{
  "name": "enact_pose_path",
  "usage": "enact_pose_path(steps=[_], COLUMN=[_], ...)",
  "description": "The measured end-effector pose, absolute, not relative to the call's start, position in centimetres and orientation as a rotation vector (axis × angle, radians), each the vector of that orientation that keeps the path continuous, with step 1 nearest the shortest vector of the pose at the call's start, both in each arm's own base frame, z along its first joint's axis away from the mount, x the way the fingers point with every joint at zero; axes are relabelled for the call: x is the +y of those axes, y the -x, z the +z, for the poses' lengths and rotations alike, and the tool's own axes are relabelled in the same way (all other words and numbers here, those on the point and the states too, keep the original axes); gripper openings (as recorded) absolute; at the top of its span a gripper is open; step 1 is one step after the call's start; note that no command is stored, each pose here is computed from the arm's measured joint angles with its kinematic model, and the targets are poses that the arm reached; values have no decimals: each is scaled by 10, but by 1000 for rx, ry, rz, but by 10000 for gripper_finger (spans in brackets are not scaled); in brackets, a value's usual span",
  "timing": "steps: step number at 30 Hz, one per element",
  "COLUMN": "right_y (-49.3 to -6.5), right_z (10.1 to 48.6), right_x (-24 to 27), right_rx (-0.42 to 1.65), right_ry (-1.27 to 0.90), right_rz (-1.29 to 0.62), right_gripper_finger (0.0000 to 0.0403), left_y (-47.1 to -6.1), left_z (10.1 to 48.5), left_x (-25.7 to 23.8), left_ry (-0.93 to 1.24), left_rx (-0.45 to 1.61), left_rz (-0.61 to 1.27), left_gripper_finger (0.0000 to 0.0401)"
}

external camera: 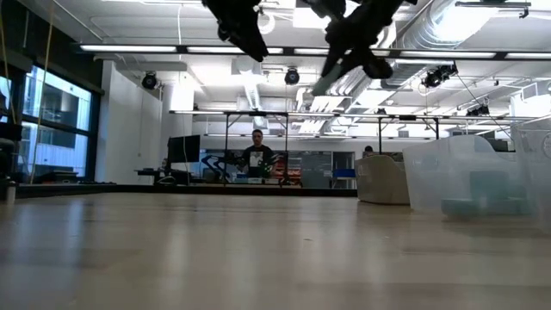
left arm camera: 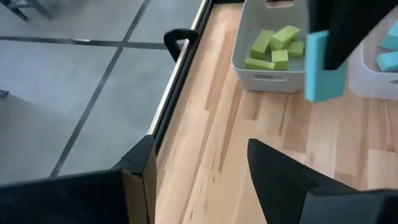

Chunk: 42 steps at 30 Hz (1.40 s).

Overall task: Sort & place blocks by color
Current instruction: Put the light blue block into the top transparent bin

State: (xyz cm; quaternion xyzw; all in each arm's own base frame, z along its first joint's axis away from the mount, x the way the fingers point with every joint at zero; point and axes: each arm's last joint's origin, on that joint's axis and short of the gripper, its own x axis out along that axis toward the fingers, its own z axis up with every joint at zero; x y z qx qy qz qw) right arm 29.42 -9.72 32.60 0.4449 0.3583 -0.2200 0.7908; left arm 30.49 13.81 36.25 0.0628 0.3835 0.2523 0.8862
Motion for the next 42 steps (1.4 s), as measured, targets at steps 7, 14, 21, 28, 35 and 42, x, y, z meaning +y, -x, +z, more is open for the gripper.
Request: enact_pose_path(steps=[7, 14, 21, 28, 35, 42], right_y=[-287, -281, -260, -245, -239, -238], right_z=[315, 311, 315, 311, 280, 253], right_x=[-58, -16, 23, 42, 41, 39], right_rx=[966, 1059, 1089, 1156, 1268, 1299], right_ry=[-941, -973, -1003, -965, -867, -710], right_rz=[-613, -716, -875, -968, -980, -915], right_gripper_finger=[38, 39, 38, 38, 38, 43], left_y=[-291, -282, -273, -271, -271, -271], left_z=[374, 378, 368, 367, 366, 366], left_x=[132, 128, 124, 123, 123, 123], left_ry=[-133, -129, -86, -27, 80, 197], left_rx=[790, 813, 951, 966, 936, 898], left_rz=[529, 522, 506, 520, 574, 634], left_gripper_finger=[168, 168, 168, 168, 168, 168])
